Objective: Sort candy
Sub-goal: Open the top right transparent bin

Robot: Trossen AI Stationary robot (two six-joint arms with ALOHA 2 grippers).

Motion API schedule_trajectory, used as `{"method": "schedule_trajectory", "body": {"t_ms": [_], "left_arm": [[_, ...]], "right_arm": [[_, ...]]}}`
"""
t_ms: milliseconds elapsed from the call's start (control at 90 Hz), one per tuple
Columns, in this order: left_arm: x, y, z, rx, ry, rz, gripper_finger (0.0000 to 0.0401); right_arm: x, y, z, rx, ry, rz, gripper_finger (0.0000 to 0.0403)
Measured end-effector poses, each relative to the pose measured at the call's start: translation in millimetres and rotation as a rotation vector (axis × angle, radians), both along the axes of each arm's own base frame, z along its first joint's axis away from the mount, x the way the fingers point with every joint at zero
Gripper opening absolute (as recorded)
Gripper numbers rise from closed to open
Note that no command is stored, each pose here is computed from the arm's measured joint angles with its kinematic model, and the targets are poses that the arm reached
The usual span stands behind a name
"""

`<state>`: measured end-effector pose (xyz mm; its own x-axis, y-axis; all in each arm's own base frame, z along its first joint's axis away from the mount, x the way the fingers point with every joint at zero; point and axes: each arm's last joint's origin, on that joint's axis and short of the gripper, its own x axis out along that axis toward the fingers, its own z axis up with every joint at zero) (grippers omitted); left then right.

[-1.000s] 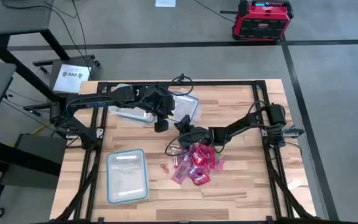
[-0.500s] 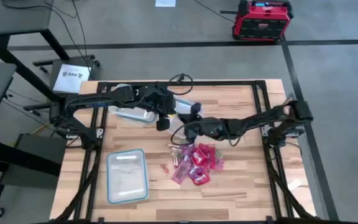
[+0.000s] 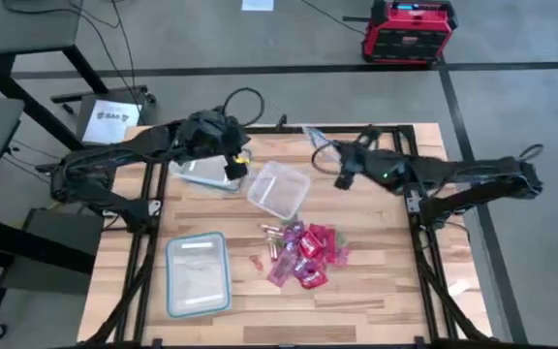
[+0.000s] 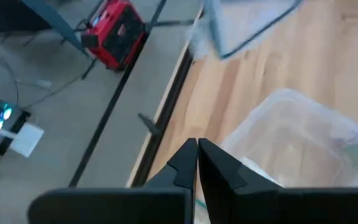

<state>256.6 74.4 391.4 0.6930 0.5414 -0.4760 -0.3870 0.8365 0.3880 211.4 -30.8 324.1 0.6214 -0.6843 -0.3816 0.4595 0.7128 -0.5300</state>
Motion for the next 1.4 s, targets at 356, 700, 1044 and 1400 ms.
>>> {"method": "schedule_trajectory", "body": {"t_ms": [356,700,1044,1400], "left_arm": [[-5.6,-1.8,0.0,-0.026,0.013,0.009,0.0000],[-6.6,-2.0,-1.8,-0.038,0.030,0.014,0.0000],[-6.6,-2.0,-1.9,-0.038,0.030,0.014,0.0000],[-7.7,-2.3,-3.5,-0.053,0.043,0.021,0.0000]], "right_arm": [[-28.6,-13.1,-35.6,0.708,-0.214,0.239,0.0004],[-61.6,-57.4,-101.7,0.590,-0.089,-0.069,0.0005],[-59.3,-84.3,-119.0,0.474,0.042,-0.212,0.0078],[-35.4,-92.7,-86.2,0.690,-0.269,-0.071,0.0203]]}}
